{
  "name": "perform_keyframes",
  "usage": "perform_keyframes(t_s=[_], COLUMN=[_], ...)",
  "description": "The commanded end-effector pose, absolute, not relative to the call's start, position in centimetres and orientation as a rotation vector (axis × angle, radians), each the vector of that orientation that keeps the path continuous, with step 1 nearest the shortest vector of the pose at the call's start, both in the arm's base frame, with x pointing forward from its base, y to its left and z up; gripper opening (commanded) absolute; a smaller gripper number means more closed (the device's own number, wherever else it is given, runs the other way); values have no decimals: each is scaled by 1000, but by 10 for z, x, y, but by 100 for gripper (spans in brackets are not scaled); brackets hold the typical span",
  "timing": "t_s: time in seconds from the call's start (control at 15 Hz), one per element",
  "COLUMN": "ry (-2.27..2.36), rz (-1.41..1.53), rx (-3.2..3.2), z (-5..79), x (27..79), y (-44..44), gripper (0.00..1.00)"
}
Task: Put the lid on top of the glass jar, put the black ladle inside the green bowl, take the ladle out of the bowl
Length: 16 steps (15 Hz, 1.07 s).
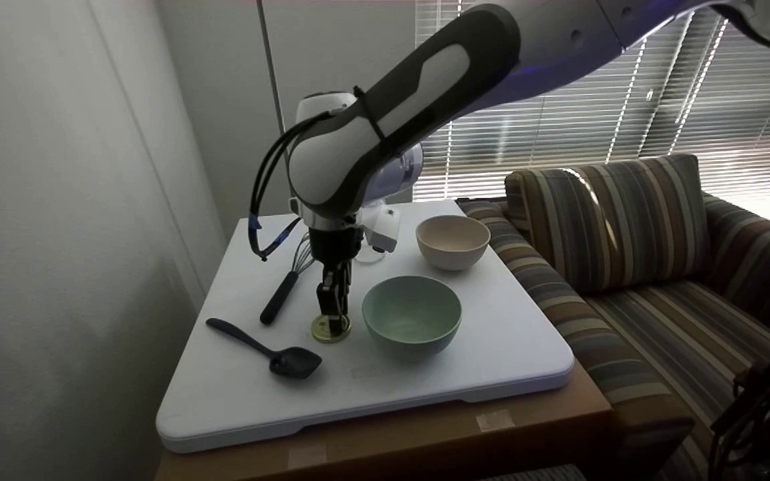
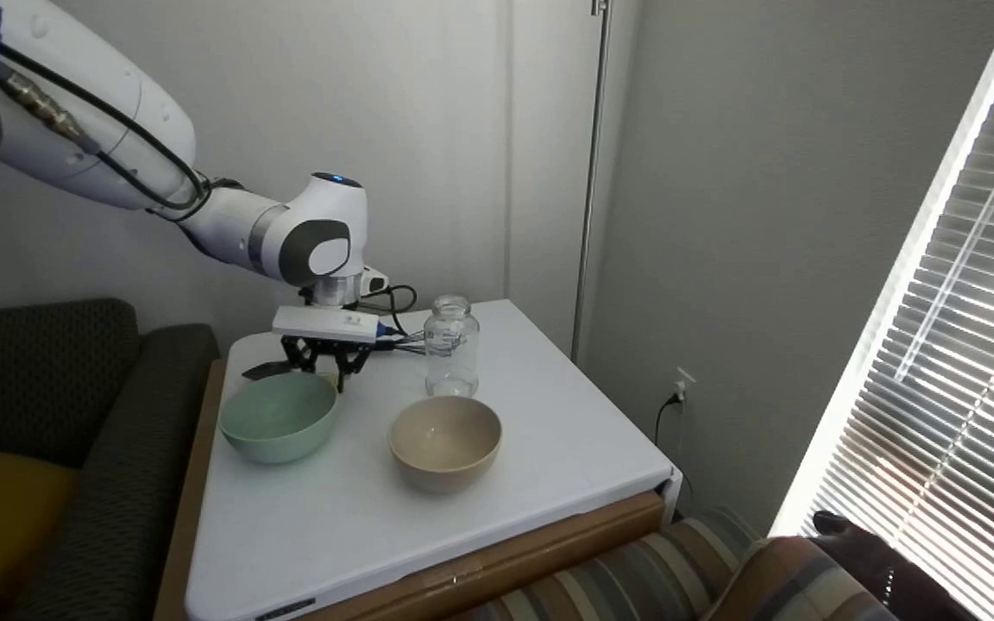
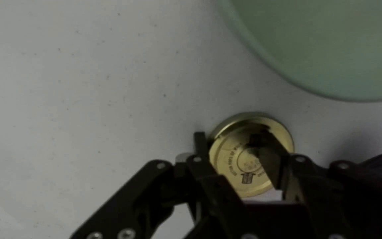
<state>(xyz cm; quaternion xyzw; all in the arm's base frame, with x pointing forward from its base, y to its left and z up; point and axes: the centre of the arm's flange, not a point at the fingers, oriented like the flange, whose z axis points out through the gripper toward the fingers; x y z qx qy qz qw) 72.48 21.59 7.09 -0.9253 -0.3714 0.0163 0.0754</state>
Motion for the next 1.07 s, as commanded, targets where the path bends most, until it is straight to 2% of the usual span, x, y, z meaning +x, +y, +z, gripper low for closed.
perform_keyframes(t_s=[0.0,0.07,0.33,0.4,1.0], ry=[-1194,-1237,-1500,-1545,-1744], rz=[48,29,-71,-90,-264], rx=[-2782,-2790,-2839,-2844,-2825], z=[69,70,76,77,105], x=[707,706,702,701,692], y=[216,219,232,235,269], gripper=[67,69,96,99,100])
